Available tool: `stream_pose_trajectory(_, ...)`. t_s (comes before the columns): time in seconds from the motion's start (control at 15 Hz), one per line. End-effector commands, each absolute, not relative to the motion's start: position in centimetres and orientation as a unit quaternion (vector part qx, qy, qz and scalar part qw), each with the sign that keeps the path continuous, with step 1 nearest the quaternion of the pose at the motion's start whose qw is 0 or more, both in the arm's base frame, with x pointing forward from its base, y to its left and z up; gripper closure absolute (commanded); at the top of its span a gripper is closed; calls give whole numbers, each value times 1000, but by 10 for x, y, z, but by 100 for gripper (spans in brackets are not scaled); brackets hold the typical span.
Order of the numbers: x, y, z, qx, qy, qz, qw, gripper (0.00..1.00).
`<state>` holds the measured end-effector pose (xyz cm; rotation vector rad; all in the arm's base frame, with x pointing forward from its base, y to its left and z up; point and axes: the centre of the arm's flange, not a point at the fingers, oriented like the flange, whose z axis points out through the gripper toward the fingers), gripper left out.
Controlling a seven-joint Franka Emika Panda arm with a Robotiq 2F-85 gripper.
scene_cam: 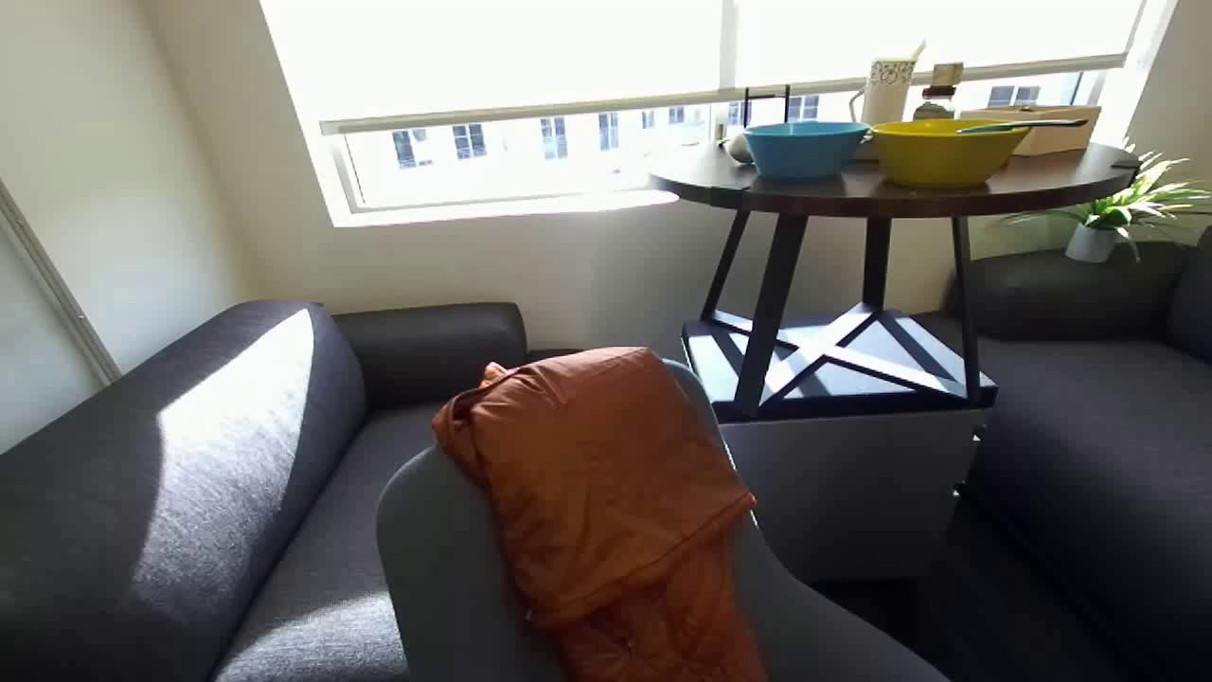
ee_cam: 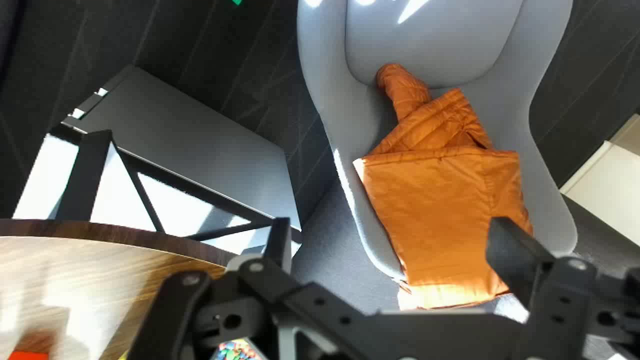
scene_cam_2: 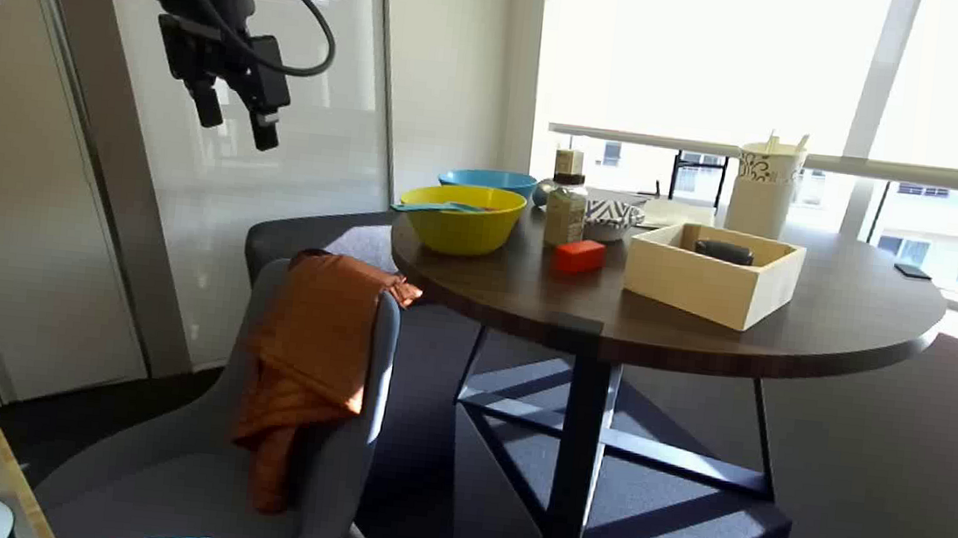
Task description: Remove the block from on top of the container and put it in the wooden box
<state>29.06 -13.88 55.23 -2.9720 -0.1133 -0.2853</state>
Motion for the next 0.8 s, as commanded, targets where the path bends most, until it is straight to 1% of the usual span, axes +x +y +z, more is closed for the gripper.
stream_pose_trajectory(0.0, 291, -139, 552, -992, -38, -95, 77, 0)
stream_pose_trajectory(0.73, 295, -138, 553, -992, -22, -100, 79, 0)
